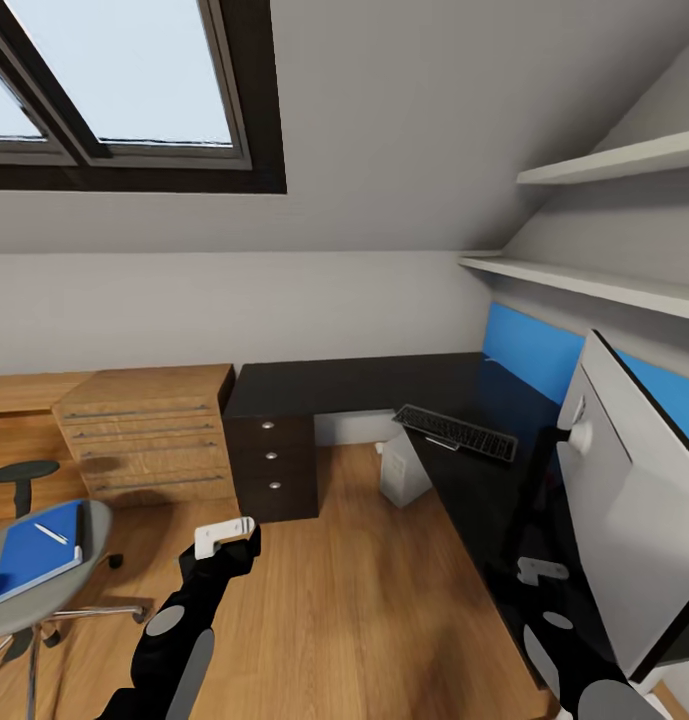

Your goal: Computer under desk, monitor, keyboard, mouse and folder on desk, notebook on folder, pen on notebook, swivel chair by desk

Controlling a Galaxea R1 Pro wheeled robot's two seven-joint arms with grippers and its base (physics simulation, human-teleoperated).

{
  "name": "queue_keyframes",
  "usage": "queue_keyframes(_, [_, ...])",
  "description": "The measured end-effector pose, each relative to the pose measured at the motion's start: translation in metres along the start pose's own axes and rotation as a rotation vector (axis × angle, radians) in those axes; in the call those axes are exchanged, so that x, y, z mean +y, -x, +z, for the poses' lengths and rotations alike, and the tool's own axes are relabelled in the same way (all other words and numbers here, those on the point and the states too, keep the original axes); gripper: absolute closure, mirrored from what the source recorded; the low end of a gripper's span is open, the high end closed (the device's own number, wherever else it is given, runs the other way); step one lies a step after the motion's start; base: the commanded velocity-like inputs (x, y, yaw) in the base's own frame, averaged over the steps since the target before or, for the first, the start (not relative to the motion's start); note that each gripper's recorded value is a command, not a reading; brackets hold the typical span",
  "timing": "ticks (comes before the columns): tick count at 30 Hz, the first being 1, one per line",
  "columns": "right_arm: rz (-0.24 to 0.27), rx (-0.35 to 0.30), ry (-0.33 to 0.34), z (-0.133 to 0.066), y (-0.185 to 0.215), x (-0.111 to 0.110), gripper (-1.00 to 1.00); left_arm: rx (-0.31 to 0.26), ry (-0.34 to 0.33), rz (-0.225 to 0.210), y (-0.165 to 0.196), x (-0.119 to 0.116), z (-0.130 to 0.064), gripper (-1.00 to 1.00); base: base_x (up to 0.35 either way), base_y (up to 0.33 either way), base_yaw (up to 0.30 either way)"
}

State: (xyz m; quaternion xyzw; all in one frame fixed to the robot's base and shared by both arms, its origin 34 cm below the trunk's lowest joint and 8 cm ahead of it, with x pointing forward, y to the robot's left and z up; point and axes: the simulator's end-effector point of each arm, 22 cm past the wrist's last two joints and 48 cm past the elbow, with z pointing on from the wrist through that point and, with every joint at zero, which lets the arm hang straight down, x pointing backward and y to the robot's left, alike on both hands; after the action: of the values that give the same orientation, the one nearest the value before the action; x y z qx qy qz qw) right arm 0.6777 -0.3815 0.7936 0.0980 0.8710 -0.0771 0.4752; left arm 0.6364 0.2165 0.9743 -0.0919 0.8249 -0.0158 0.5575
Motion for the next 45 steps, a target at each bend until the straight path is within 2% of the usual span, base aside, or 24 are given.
queue_keyframes(8, [0.0, 0.009, 0.001, 0.006, -0.011, 0.001, -1.0, 0.002, -0.02, 0.012, -0.009, -0.009, 0.004, -1.0, 0.0, 0.0, 0.0])
queue_keyframes(36, [0.0, 0.005, 0.001, 0.029, -0.038, 0.004, -1.0, 0.001, -0.021, 0.013, -0.041, -0.006, 0.021, -1.0, 0.0, 0.0, 0.0])
queue_keyframes(45, [0.002, -0.019, 0.009, 0.036, -0.043, 0.006, -1.0, 0.0, -0.022, 0.013, -0.052, -0.004, 0.027, -1.0, 0.0, 0.0, 0.0])
